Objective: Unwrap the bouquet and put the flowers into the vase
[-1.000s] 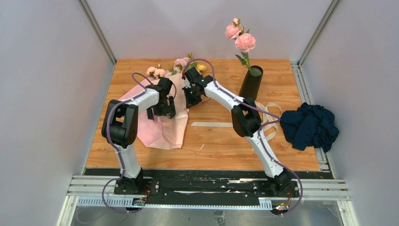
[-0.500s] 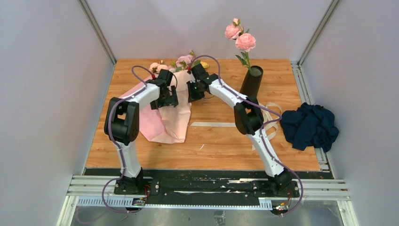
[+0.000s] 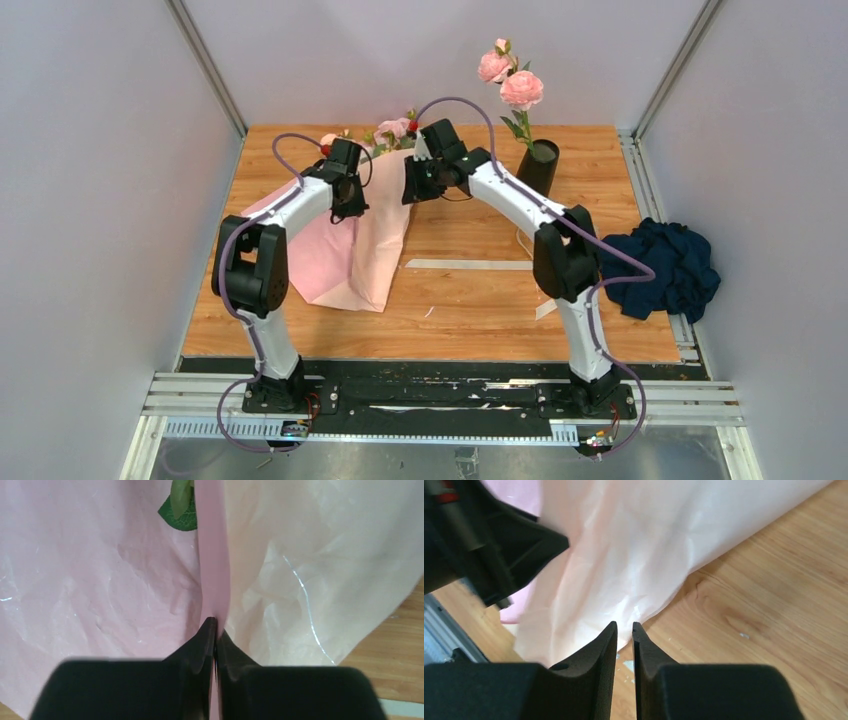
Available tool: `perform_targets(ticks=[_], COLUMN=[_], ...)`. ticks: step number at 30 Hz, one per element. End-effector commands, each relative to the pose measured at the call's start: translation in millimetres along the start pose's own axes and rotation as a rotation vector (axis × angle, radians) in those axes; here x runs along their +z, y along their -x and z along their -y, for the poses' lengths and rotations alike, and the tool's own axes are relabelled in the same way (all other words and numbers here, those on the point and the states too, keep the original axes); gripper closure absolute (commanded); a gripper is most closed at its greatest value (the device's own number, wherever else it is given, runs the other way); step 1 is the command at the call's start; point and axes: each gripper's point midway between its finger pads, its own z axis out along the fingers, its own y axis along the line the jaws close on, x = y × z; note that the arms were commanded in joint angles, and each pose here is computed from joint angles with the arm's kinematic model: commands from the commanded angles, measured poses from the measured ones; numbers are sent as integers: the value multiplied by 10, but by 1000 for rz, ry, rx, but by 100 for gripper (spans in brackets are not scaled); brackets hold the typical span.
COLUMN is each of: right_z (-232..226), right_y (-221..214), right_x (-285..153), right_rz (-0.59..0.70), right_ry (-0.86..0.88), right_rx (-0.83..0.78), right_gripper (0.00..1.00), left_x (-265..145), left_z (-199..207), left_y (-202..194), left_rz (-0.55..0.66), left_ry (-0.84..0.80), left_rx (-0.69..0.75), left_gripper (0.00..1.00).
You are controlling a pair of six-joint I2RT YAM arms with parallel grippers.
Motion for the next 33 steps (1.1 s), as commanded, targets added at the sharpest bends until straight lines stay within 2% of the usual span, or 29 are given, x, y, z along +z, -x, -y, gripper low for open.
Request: perform_targets(ticks=[1, 2, 12, 15, 20, 29, 33], right_z=[-174, -192, -190, -165, -97, -21, -11], right_y=[200, 209, 147, 129, 196, 412, 480], right_x=[-450, -525, -1311, -1539, -1844, -2670, -2888], right_rz=[81, 91, 203, 246, 327, 552, 588], right_ry=[24, 21, -86, -128, -202, -351, -379], right_rx=[-59, -66, -55, -41, -33, -18, -34], right_gripper=[79, 79, 79, 79, 79, 78, 78], left_x=[-323, -380, -983, -1104, -1146, -1372, -1491], left_z=[173, 205, 605, 799, 1123, 1454, 1596], left_y=[268, 287, 99, -107, -580, -1159, -1366], left_rz=[70, 77, 104, 78, -17, -124, -166], left_ry=[-102, -122, -254, -301, -382, -512, -553], left_rx=[0, 0, 99, 173, 387, 593, 650], left_gripper=[96, 100, 100, 100, 100, 100, 100])
